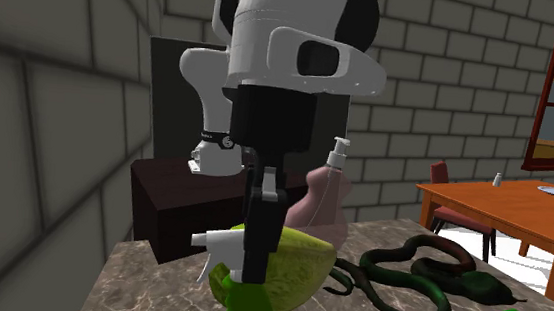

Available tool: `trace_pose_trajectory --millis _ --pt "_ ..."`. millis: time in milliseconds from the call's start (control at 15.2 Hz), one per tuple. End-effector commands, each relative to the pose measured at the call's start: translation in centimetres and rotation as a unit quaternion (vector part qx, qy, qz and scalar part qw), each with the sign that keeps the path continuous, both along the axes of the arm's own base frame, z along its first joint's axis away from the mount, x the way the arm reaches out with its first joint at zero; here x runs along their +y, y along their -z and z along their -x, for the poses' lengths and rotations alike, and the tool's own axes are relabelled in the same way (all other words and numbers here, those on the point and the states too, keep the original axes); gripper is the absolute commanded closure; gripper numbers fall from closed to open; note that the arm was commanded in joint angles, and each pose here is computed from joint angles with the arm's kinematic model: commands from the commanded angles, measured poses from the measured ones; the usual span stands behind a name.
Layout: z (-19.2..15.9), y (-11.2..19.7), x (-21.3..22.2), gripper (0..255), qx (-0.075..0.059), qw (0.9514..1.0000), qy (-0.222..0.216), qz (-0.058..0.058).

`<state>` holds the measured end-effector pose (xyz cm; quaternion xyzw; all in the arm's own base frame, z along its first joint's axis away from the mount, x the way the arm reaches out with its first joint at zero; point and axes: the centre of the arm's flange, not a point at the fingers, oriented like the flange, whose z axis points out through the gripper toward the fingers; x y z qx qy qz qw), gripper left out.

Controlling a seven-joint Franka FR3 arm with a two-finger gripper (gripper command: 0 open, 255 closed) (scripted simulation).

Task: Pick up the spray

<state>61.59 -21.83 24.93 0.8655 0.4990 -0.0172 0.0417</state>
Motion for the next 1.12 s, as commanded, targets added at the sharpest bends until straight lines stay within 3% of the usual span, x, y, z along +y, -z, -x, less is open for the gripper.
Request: trace_pose_trajectory --millis 0,1056 --pt "0.0 -0.5 0.0 255 0.000 1.0000 0.000 0.000" --pt "0.0 -8.0 0.0 255 0.000 1.0000 0.000 0.000"
